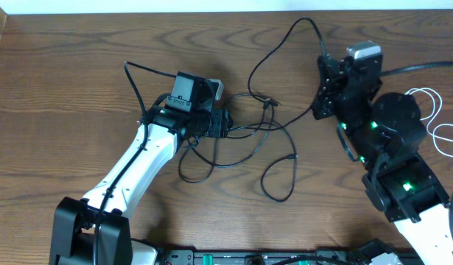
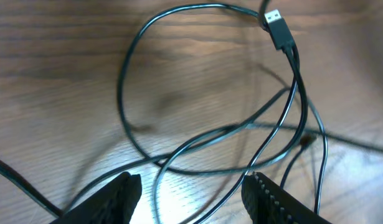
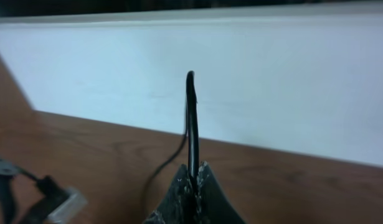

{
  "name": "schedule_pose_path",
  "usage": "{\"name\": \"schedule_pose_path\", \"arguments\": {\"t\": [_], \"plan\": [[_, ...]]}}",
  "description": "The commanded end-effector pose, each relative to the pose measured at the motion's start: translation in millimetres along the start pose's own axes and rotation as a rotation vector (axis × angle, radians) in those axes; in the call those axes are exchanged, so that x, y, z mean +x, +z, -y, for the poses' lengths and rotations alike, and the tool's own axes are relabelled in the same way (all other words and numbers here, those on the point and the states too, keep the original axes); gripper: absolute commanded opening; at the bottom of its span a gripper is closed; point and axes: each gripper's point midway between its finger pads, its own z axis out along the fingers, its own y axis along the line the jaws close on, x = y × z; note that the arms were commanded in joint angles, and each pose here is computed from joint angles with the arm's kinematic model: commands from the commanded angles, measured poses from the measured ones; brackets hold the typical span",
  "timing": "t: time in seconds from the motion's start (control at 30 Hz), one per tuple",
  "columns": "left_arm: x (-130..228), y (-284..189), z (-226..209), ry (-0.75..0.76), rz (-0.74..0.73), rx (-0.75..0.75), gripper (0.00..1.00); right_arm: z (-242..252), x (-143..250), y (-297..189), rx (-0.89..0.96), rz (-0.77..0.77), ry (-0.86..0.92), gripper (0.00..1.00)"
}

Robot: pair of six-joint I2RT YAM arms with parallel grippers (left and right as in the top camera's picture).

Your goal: Untangle cables

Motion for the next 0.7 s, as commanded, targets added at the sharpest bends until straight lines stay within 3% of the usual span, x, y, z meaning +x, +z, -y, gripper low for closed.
{"name": "schedule_pose_path", "arguments": {"t": [0.0,0.1,0.37,0.67], "plan": [[10.4,3.6,22.3,0.118,-0.041,0.145,0.58,23.1,0.1,-5.0,0.125,-0.010,-0.108,0.01],[13.9,0.2,40.0,0.189,-0.047,0.250,0.59,30.6,15.2,-5.3,0.164,-0.071,-0.104,0.01],[36.5,18.1,68.0,0.447,-0.097,0.301,0.60,38.8,44.5,-4.4,0.209,-0.164,0.125,0.01],[51.1,53.2,81.8,0.513,-0.142,0.334,0.70,43.3,62.3,-5.8,0.158,-0.246,0.239,0.01]]}}
